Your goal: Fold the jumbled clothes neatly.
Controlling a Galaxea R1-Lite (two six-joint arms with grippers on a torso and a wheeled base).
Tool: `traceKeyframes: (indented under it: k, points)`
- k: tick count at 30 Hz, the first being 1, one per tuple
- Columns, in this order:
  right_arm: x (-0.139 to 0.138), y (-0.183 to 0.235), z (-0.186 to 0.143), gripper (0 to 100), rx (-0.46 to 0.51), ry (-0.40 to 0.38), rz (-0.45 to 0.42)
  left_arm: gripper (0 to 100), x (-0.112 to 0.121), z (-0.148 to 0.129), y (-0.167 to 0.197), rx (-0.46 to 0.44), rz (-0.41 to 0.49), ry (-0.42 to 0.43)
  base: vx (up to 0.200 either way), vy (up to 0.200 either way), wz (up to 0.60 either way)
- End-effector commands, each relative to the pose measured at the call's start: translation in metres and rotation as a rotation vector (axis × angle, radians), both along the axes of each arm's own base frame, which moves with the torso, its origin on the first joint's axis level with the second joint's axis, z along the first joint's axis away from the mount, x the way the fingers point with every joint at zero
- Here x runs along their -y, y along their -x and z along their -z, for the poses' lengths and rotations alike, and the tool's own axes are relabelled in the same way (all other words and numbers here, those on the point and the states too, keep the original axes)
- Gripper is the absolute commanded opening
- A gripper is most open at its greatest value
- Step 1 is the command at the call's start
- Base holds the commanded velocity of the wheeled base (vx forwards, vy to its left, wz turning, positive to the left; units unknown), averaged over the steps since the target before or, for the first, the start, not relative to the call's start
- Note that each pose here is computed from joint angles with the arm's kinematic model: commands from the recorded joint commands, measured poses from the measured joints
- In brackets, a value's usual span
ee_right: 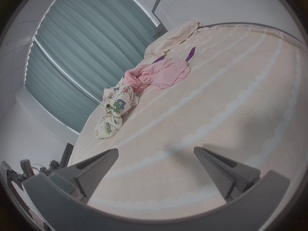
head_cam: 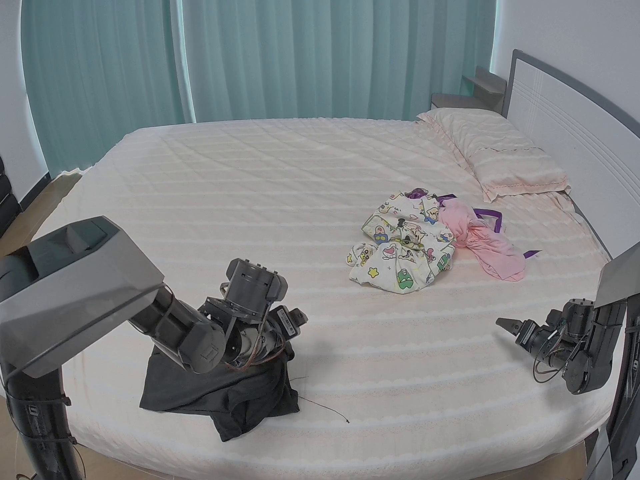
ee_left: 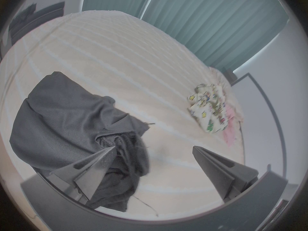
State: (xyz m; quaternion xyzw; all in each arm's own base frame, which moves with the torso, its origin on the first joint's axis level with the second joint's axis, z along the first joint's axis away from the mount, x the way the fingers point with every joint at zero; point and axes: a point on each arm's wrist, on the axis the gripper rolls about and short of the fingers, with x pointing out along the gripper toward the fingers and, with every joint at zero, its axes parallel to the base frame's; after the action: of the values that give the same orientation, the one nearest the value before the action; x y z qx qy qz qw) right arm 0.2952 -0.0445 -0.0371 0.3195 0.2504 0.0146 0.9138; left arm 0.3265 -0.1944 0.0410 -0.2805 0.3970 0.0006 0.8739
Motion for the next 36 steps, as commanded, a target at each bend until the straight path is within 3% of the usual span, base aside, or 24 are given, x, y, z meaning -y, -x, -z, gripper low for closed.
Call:
traceKeyframes:
  k: [1, 3, 4, 7, 10, 14, 20, 24, 32, 36]
  points:
    - [0.000, 0.000, 0.000, 100, 0.007, 0.001, -0.001, 100, -0.010, -0.054, 0.005, 0.103, -0.046, 0.150, 0.000, 0.000, 0.00]
    - [0.000, 0.000, 0.000, 100, 0.007, 0.001, -0.001, 100, -0.013, -0.058, 0.005, 0.111, -0.051, 0.162, 0.000, 0.000, 0.00]
    - [-0.001, 0.000, 0.000, 100, 0.007, 0.002, -0.006, 100, -0.024, -0.072, 0.006, 0.147, -0.065, 0.201, 0.000, 0.000, 0.00]
    - [-0.006, 0.000, -0.002, 100, 0.009, -0.001, -0.017, 100, -0.041, -0.075, 0.013, 0.148, -0.088, 0.208, 0.000, 0.000, 0.00]
    - [-0.015, 0.002, -0.010, 100, 0.021, -0.002, -0.041, 100, -0.063, -0.064, 0.033, 0.081, -0.081, 0.214, 0.000, 0.000, 0.00]
    - [-0.033, 0.007, -0.013, 100, 0.012, -0.004, -0.096, 100, -0.091, -0.040, 0.049, 0.036, -0.162, 0.248, 0.000, 0.000, 0.00]
    - [-0.048, 0.013, -0.012, 100, -0.015, 0.008, -0.122, 100, -0.107, -0.019, 0.058, 0.050, -0.238, 0.293, 0.000, 0.000, 0.00]
    - [-0.049, 0.014, -0.009, 100, -0.027, 0.012, -0.113, 100, -0.113, -0.015, 0.056, 0.033, -0.306, 0.367, 0.000, 0.000, 0.00]
    - [-0.072, 0.019, -0.014, 100, -0.042, -0.035, -0.157, 100, -0.133, -0.011, 0.060, -0.030, -0.288, 0.438, 0.000, 0.150, 0.00]
    - [-0.075, 0.019, -0.012, 100, -0.046, -0.025, -0.135, 100, -0.143, -0.009, 0.059, -0.039, -0.308, 0.448, 0.000, 0.200, 0.00]
